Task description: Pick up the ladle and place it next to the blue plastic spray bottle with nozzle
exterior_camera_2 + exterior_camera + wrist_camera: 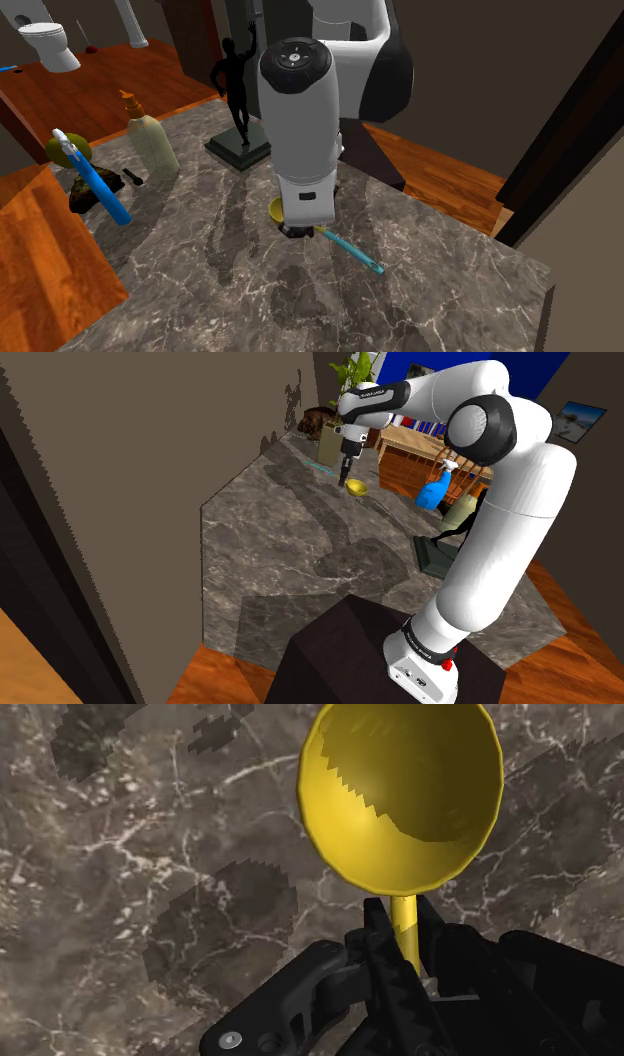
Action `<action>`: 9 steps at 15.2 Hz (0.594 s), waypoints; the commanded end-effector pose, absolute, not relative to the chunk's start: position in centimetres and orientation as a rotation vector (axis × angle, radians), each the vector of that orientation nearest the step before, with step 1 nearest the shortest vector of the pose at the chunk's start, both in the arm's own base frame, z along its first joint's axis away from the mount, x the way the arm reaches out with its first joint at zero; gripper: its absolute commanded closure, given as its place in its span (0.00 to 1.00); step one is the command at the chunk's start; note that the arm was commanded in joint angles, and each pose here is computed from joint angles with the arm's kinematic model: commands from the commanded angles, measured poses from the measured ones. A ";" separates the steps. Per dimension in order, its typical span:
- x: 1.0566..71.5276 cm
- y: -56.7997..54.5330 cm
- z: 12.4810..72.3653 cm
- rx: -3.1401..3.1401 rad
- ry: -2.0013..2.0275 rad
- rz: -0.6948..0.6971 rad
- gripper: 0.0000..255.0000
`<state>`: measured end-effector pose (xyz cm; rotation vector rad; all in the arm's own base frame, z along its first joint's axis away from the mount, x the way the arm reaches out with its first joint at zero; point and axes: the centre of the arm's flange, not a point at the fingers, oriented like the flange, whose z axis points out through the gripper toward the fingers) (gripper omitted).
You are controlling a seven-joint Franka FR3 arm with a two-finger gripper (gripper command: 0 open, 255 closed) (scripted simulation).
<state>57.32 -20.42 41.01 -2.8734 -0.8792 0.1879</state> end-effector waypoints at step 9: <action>57.3 -20.4 46.4 -2.873 -0.879 0.188 1.00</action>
